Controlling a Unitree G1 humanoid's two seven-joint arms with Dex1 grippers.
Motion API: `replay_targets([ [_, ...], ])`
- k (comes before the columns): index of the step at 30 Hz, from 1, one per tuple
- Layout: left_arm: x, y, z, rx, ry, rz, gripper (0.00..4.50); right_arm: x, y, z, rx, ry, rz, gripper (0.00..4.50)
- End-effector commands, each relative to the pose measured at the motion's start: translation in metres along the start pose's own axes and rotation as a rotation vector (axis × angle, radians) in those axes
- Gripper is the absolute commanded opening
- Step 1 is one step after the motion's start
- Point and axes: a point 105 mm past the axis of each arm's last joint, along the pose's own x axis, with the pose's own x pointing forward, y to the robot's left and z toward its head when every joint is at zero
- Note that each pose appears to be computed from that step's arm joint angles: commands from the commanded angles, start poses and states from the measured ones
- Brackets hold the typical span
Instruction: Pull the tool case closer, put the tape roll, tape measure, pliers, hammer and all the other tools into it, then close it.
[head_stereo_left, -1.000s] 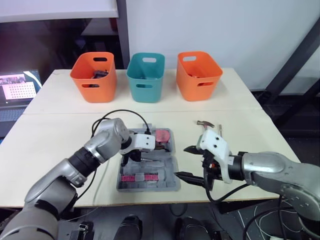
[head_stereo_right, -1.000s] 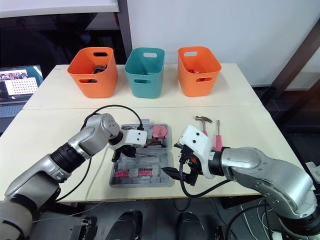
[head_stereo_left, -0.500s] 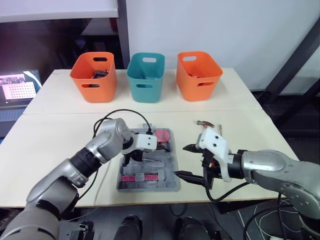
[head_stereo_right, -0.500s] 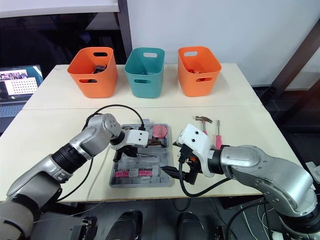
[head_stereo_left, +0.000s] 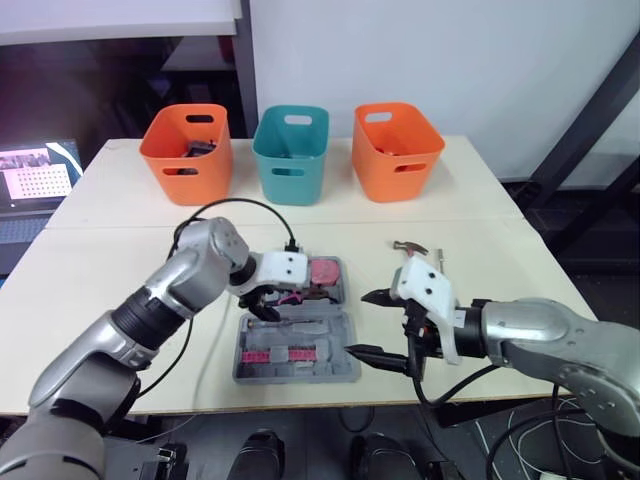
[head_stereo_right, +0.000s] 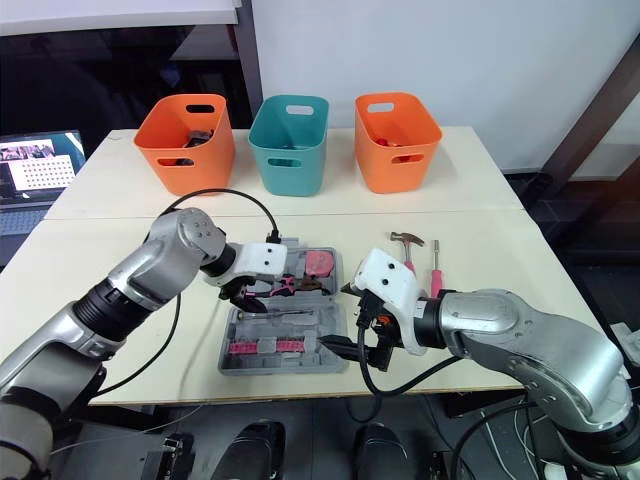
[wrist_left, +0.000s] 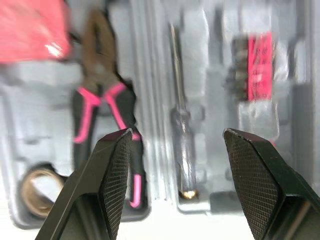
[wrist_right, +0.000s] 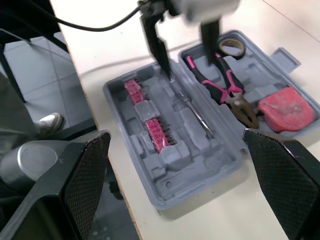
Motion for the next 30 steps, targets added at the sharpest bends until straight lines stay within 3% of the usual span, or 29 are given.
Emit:
replay_targets([
  [1,-0.018,0.008,0.01,0.065,-0.214,0.125,3.04,-0.004,0.0,0.008,-0.059,-0.016,0.008,4.5],
  [3,-0.021,0.012,0.001,0.059,-0.281,0.216,3.04,-0.004,0.0,0.008,-0.067,-0.011,0.018,4.5],
  [6,-0.013,0.0,-0.022,-0.053,-0.299,0.172,3.04,-0.003,-0.001,0.008,-0.079,-0.007,0.032,4.5],
  [9,-0.009,-0.009,-0.026,-0.209,-0.442,0.072,2.19,-0.002,-0.002,0.01,-0.09,-0.005,0.043,4.5],
  [10,-0.008,-0.008,-0.03,-0.253,-0.473,0.069,1.72,-0.002,-0.002,0.01,-0.093,-0.004,0.045,4.5],
  [12,0.0,-0.01,-0.04,-0.272,-0.475,0.076,0.69,-0.002,-0.003,0.011,-0.1,-0.002,0.05,4.5],
  [14,0.009,-0.014,-0.048,-0.235,-0.453,0.084,0.05,-0.002,-0.003,0.011,-0.103,0.001,0.053,4.5],
  [24,0.034,-0.013,-0.042,-0.17,-0.481,0.097,0.05,-0.003,-0.006,0.011,-0.108,0.014,0.042,4.5],
  [30,0.051,-0.021,-0.052,-0.177,-0.422,0.07,0.05,-0.004,-0.007,0.01,-0.103,0.02,0.033,4.5],
])
